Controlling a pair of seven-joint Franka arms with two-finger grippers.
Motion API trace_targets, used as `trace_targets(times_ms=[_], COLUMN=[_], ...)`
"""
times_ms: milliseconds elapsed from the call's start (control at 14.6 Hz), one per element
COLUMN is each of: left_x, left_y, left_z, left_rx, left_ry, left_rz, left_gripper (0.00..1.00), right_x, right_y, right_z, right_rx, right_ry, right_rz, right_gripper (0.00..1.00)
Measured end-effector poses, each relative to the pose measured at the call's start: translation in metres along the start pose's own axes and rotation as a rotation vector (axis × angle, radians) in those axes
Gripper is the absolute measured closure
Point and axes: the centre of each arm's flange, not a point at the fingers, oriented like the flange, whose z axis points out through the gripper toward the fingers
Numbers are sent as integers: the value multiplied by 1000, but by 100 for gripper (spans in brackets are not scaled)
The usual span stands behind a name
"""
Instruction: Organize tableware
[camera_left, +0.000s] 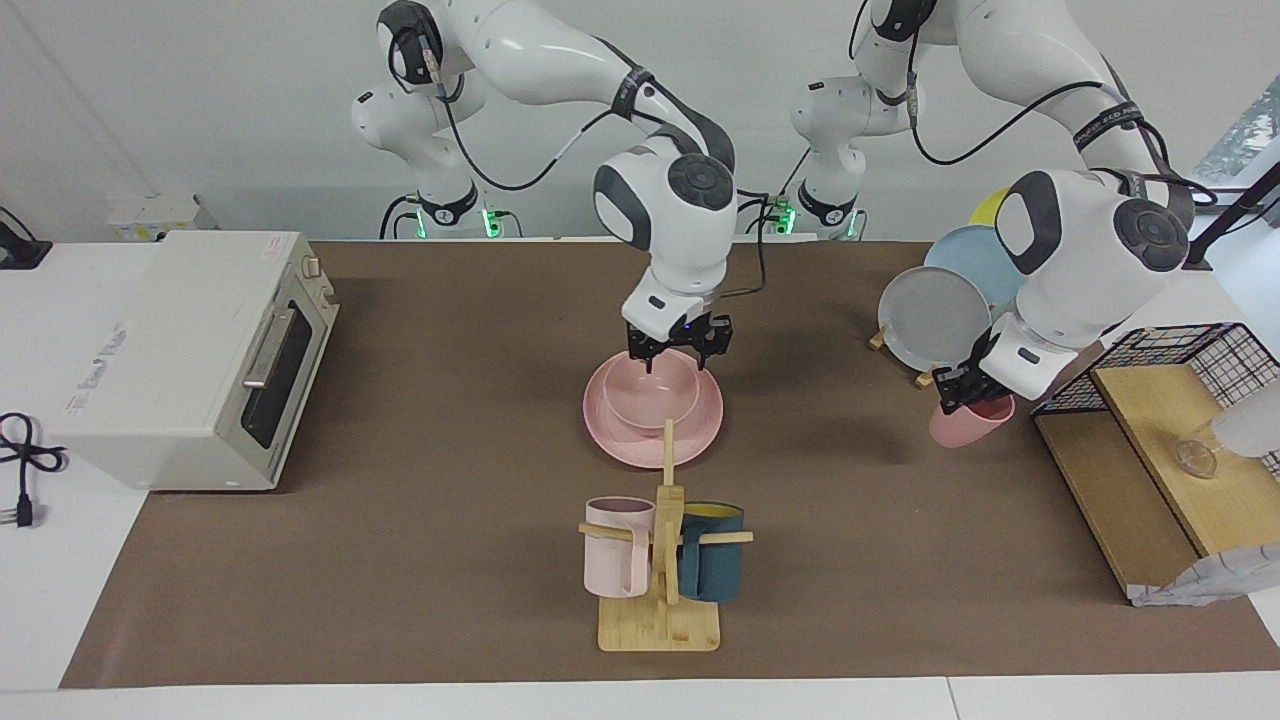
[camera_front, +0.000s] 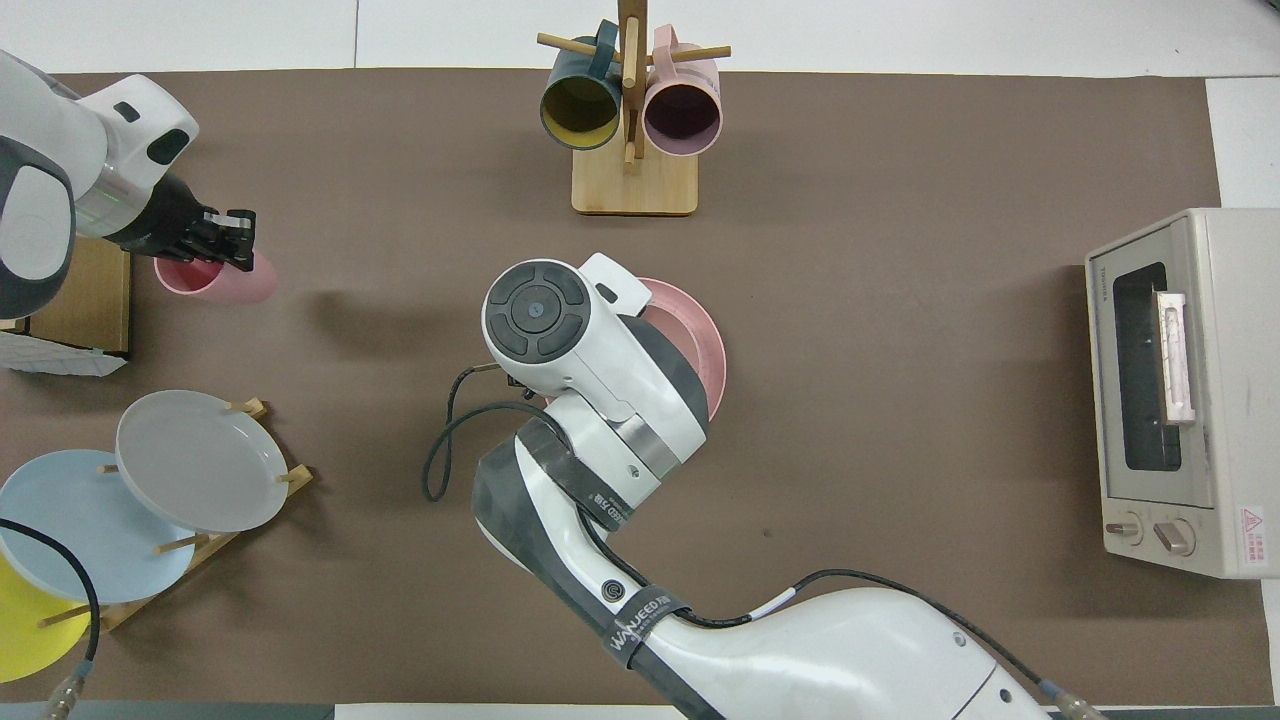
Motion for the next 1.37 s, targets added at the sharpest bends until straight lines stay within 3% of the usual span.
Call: trace_targets(times_ms=[69,343,617,823,1097,1371], left_x=[-2,-13,-38,-70,-93,-107], left_y=[9,88,197,274,331,360], left_z=[-7,-41,-42,-36,-26,2], left_rx=[1,12,25,20,-29,-51], left_ry=[-14,-44,-39,-14,42,59], left_rz=[-12,-97,-206,-271,-343,-374], left_gripper=[95,95,95,95,95,95], right_x=[11,29,5,-3,-12,-25], right_y=[41,194,296,337,348,363], right_z=[-29,-106,-160,-151,-126,-120], right_rx=[-3,-10,-12,-22,-23,-11], right_ry=[-6,-35,-84,-135,-195,-154], right_rz=[9,27,19,24,3,1], right_gripper=[0,0,0,0,0,0])
